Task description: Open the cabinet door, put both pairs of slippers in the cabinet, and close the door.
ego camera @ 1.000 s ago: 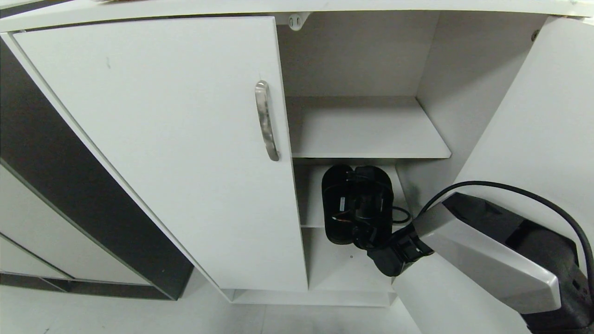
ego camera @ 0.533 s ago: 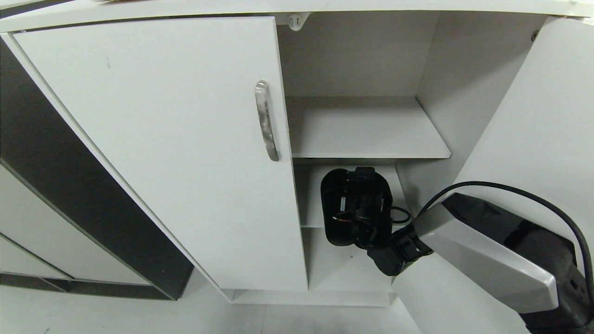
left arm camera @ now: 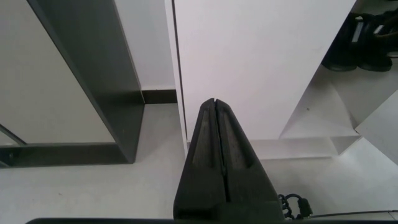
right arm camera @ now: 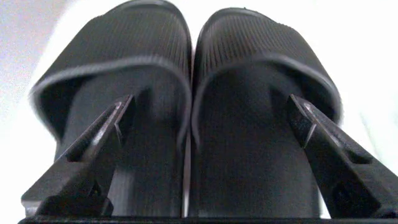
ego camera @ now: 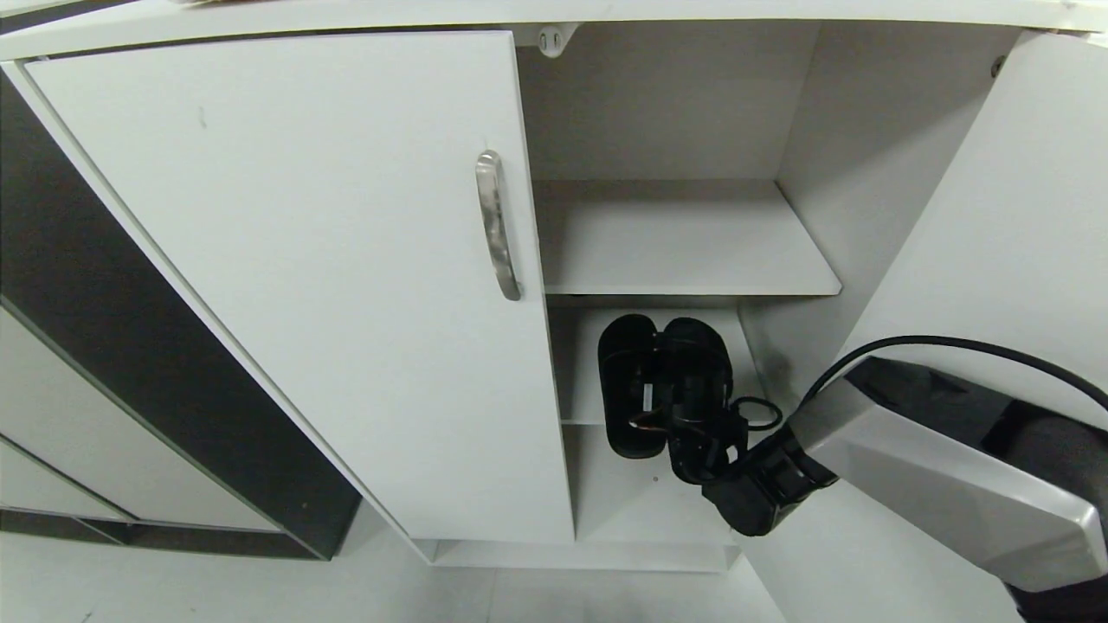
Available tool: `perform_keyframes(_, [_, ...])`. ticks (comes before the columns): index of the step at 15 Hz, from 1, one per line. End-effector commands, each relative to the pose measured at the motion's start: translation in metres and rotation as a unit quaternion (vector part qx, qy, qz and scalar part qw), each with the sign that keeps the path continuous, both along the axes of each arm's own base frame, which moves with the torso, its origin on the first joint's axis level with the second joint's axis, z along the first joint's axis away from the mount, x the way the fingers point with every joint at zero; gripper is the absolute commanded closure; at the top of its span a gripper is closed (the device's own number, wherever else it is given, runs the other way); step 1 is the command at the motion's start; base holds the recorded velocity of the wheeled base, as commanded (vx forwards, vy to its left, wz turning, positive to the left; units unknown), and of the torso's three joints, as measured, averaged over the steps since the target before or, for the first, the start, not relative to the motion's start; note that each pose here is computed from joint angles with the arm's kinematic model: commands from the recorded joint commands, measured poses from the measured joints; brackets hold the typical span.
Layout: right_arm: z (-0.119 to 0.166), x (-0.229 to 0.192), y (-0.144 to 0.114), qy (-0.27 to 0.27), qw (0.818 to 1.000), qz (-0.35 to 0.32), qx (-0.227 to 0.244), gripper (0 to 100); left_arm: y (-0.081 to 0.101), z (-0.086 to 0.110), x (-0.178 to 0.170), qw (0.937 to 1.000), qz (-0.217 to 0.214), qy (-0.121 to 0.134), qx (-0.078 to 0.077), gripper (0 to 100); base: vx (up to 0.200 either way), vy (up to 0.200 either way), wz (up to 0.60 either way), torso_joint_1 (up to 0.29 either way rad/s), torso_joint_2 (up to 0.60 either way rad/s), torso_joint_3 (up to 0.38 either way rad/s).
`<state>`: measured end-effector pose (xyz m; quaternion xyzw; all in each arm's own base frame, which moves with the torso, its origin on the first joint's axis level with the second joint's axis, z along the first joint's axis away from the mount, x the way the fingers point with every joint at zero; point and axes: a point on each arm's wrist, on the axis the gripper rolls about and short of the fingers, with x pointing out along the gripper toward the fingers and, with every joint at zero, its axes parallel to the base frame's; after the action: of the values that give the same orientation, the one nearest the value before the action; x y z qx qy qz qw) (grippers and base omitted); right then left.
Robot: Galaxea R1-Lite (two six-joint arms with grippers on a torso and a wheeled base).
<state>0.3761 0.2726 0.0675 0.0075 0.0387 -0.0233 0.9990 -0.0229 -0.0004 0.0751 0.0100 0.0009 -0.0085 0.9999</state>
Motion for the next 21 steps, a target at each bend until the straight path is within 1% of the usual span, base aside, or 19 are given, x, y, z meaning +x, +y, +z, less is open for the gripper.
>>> perform_keyframes(1, [0.021,-0.035,-0.001,-0.005,1.0,0.023,0.006,0,0.0,0.0,0.0,1.0,0.0,0.001,0.0,100,0.0,0.0,0.0,0.0,0.0,0.0])
perform_keyframes(2, [0.021,-0.044,0.0,-0.003,0.999,0.032,0.004,0,0.0,0.0,0.0,1.0,0.0,0.001,0.0,100,0.0,0.0,0.0,0.0,0.0,0.0])
perform_keyframes(3, [0.02,-0.067,-0.001,0.0,0.999,0.049,0.001,100,0.0,0.0,0.0,1.0,0.001,0.001,0.0,100,0.0,0.0,0.0,0.0,0.0,0.0])
perform_keyframes(5, [0.021,-0.091,-0.001,0.003,0.998,0.069,-0.003,100,0.0,0.0,0.0,1.0,0.0,0.001,0.0,100,0.0,0.0,0.0,0.0,0.0,0.0])
perform_keyframes(9, [0.027,-0.135,-0.011,0.015,0.994,0.107,-0.011,100,0.0,0.0,0.0,1.0,0.0,0.001,0.0,100,0.0,0.0,0.0,0.0,0.0,0.0])
perform_keyframes(13, [0.025,-0.146,-0.008,0.012,0.993,0.121,-0.009,100,0.0,0.0,0.0,1.0,0.0,0.001,0.0,100,0.0,0.0,0.0,0.0,0.0,0.0])
perform_keyframes(21, [0.024,-0.148,-0.01,0.012,0.992,0.122,-0.01,100,0.0,0.0,0.0,1.0,0.0,0.001,0.0,100,-0.2,0.0,0.0,0.004,0.0,0.001])
